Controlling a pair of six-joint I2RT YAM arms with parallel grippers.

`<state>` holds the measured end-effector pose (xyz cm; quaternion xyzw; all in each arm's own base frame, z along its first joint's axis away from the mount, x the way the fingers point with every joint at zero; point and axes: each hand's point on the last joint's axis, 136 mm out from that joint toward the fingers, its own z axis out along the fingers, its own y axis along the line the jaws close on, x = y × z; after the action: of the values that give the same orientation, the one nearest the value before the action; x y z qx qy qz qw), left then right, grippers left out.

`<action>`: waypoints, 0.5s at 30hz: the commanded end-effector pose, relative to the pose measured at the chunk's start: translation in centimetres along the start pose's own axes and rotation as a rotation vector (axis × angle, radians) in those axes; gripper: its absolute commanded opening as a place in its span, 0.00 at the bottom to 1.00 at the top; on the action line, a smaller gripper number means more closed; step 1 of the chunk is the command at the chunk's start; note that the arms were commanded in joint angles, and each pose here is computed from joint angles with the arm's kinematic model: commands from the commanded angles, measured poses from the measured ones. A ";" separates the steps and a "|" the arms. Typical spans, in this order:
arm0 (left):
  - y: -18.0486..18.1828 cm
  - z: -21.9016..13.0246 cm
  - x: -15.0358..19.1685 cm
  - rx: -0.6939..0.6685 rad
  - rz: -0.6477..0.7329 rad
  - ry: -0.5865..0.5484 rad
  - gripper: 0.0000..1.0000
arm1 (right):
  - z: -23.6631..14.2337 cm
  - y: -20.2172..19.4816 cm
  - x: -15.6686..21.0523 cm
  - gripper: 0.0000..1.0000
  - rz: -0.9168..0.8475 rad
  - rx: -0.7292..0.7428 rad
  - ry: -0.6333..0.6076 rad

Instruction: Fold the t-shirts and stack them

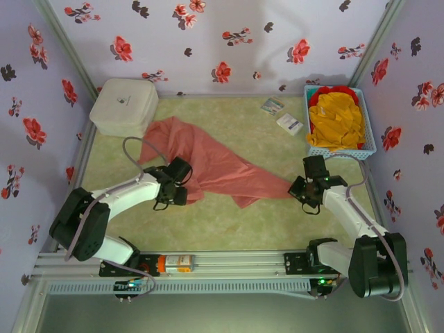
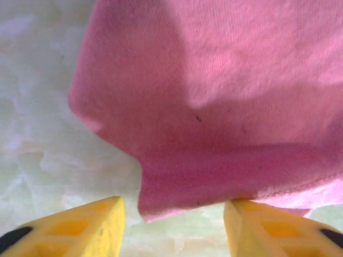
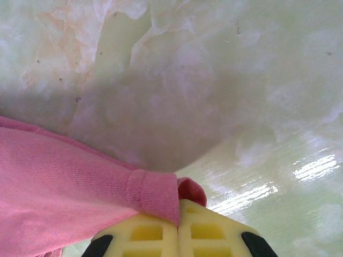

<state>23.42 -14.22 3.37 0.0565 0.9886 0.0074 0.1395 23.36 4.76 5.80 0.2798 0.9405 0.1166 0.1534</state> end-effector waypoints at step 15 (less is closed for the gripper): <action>1.9 -0.5 -1.3 0.011 -0.084 -0.030 0.02 | -1.5 1.0 -2.1 0.00 0.002 -0.034 -0.060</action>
<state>24.19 -13.12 2.60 0.0179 0.9899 -0.0034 0.1405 23.75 4.48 6.23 0.2859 0.9374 0.1186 0.1598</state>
